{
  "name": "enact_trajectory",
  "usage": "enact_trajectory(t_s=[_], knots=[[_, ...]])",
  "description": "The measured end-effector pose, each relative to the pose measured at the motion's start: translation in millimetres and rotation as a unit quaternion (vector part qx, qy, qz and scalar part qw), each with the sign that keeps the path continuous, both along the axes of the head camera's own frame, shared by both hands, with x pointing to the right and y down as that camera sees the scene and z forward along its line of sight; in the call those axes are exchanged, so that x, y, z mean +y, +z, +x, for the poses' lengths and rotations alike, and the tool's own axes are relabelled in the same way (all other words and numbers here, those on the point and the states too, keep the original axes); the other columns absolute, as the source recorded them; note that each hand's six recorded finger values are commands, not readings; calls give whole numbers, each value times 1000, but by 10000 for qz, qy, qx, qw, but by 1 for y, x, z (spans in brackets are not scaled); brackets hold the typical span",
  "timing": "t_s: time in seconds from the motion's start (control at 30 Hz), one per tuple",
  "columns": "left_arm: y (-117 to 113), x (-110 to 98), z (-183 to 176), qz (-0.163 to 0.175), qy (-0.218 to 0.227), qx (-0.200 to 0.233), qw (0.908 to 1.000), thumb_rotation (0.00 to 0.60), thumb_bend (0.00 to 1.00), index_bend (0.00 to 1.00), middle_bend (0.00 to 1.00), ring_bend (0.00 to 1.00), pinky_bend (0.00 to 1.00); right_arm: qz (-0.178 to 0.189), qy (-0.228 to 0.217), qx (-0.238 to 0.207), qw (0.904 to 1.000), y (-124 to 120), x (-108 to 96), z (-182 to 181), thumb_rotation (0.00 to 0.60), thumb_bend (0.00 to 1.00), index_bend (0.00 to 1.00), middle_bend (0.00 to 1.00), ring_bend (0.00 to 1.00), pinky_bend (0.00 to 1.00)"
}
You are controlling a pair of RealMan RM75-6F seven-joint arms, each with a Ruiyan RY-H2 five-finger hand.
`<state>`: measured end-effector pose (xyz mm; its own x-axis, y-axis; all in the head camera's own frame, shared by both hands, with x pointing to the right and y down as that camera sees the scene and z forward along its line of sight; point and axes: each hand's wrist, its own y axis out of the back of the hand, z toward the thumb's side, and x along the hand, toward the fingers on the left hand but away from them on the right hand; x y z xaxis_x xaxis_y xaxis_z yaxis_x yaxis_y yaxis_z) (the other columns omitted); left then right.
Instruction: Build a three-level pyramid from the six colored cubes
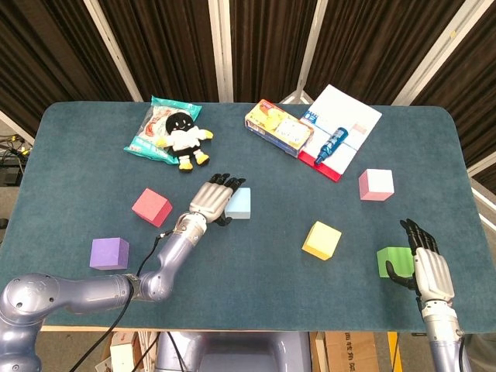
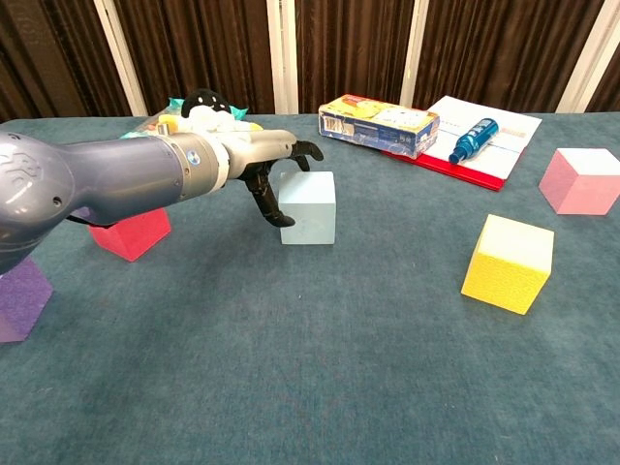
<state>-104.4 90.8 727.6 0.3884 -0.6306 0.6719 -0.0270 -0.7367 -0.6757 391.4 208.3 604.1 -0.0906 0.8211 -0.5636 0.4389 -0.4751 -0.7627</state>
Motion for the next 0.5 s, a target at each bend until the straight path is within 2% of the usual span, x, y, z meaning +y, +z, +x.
enact_trajectory(t_s=[0.2,0.5], knots=[[-14,-7,-5,25,-131,127,9998,600,254,0,2,0,0,8,-2,33,10000,0,0,2,600,402,0,0,0,0],[-70,-32,-36,570,-372,461,9966,600,194,0,7,0,0,-18,-40,120,9999,0,-1,3,600,403,0,0,0,0]])
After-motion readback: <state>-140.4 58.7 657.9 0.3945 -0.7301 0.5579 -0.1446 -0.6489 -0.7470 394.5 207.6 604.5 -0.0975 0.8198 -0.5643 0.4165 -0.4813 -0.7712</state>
